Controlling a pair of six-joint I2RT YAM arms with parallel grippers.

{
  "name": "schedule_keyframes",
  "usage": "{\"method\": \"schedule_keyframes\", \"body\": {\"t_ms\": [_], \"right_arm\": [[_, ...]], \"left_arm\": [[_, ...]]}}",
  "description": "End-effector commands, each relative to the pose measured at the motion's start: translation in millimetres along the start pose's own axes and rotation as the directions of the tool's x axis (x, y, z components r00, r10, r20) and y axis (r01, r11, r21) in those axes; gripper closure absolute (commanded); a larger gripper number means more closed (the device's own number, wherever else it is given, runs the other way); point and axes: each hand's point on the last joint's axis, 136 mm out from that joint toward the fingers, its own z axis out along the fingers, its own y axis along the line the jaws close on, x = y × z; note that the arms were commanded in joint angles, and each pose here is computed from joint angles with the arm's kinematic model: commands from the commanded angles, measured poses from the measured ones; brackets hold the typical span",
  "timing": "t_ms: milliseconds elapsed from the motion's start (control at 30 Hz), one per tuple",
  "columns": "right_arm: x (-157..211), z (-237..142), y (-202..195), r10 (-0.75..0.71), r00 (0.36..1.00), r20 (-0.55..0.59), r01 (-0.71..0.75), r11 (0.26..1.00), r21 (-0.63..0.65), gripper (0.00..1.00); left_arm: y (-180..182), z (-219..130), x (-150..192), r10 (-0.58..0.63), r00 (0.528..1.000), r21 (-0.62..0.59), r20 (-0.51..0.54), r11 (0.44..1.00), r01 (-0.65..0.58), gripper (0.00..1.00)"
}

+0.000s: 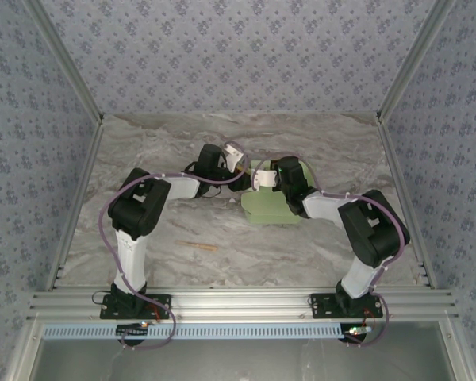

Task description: Fold the paper box

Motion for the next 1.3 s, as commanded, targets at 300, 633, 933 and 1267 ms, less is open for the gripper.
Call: {"method": "schedule_keyframes", "body": {"t_ms": [300,633,933,1267], "right_arm": [[0,6,25,-0.026,1.0,0.003,0.027,0.993,-0.116,0.97],[-7,0,17,0.017,1.0,0.023,-0.014,0.994,-0.109,0.98],[-11,-3,13,0.039,0.999,0.036,-0.035,0.994,-0.104,0.98],[-13,-4,8,0.054,0.998,0.043,-0.05,0.994,-0.096,0.98]], "left_arm": [[17,-5,-20,-0.015,0.998,-0.112,0.057,0.993,0.021,0.52],[27,4,-13,-0.059,0.997,-0.232,0.044,0.97,0.068,0.55],[40,6,-14,-0.104,0.992,-0.299,0.067,0.947,0.119,0.57],[51,5,-4,-0.144,0.987,-0.397,0.075,0.904,0.162,0.6]]}}
